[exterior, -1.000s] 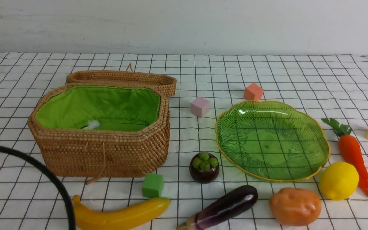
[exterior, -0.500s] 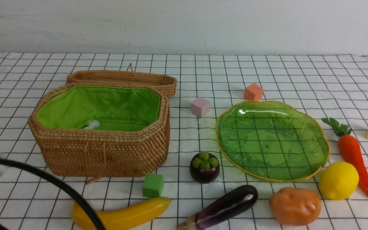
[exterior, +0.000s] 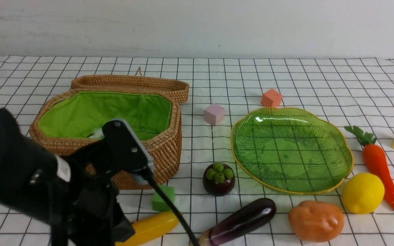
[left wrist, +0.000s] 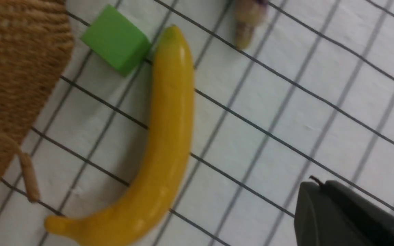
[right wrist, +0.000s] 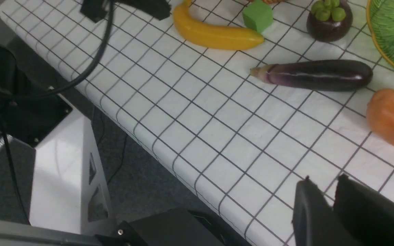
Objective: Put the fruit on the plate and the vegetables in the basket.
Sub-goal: Use the left arm to grab a banana and put it into the right plate
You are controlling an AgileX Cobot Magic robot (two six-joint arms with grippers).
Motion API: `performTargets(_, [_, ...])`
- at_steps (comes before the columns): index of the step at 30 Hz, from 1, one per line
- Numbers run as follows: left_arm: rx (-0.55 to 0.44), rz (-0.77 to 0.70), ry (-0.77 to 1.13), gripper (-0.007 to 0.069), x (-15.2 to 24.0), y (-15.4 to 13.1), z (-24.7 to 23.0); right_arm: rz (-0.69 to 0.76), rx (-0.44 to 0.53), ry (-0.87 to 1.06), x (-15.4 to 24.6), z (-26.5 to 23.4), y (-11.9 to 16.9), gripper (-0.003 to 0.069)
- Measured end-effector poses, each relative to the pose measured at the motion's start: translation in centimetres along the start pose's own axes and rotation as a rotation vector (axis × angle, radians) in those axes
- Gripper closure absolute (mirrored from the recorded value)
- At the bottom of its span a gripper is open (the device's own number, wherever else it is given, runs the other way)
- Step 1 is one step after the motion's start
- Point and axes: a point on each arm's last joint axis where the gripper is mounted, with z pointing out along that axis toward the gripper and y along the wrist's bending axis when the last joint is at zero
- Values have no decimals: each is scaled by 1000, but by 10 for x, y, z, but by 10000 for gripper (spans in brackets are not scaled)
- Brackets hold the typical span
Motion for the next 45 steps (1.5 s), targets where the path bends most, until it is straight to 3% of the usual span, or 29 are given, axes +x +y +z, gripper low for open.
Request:
performTargets(3, [0, 38, 61, 533, -2, 8, 25, -19, 11, 10, 1, 0, -1, 526])
performTargets(6, [-1, 99, 149, 365, 0, 17, 55, -26, 23, 13, 1, 0, -2, 522])
performTargets(7, [-3, 102, 153, 353, 0, 18, 57, -26, 24, 13, 1, 0, -2, 522])
performTargets(8, [-24, 132, 173, 267, 0, 23, 69, -29, 31, 13, 1, 0, -3, 521])
performTargets(9, [-28, 136, 174, 244, 0, 23, 70, -29, 32, 13, 1, 0, -3, 521])
performTargets(10, [-62, 175, 178, 147, 0, 29, 81, -30, 33, 13, 1, 0, -3, 521])
performTargets(12, [-89, 217, 189, 69, 0, 34, 90, -30, 33, 13, 1, 0, -3, 521])
performTargets(14, [-97, 239, 205, 39, 1, 36, 98, -30, 33, 13, 1, 0, -3, 521])
performTargets(18, [-79, 256, 256, 81, 6, 39, 117, -30, 33, 10, 1, 0, -3, 521])
performTargets(23, [-45, 227, 309, 312, 10, 38, 127, -26, 22, 1, 0, 0, -2, 518])
performTargets(31, [-2, 286, 419, 317, 8, 21, 109, -16, -9, 0, 0, 0, 1, 517])
performTargets(34, [-26, 312, 349, 317, -20, -5, 74, -11, -7, -1, 0, 0, 1, 515])
performTargets(37, [-73, 292, 127, 317, -71, -36, 37, 24, 56, -39, -3, 0, -5, 515])
performTargets(42, [-88, 249, -39, 317, -127, -40, 27, 120, 168, -85, -7, -2, -16, 515])
performTargets(45, [-94, 220, -119, 317, -175, -34, 49, 218, 285, -118, -8, -4, -27, 511])
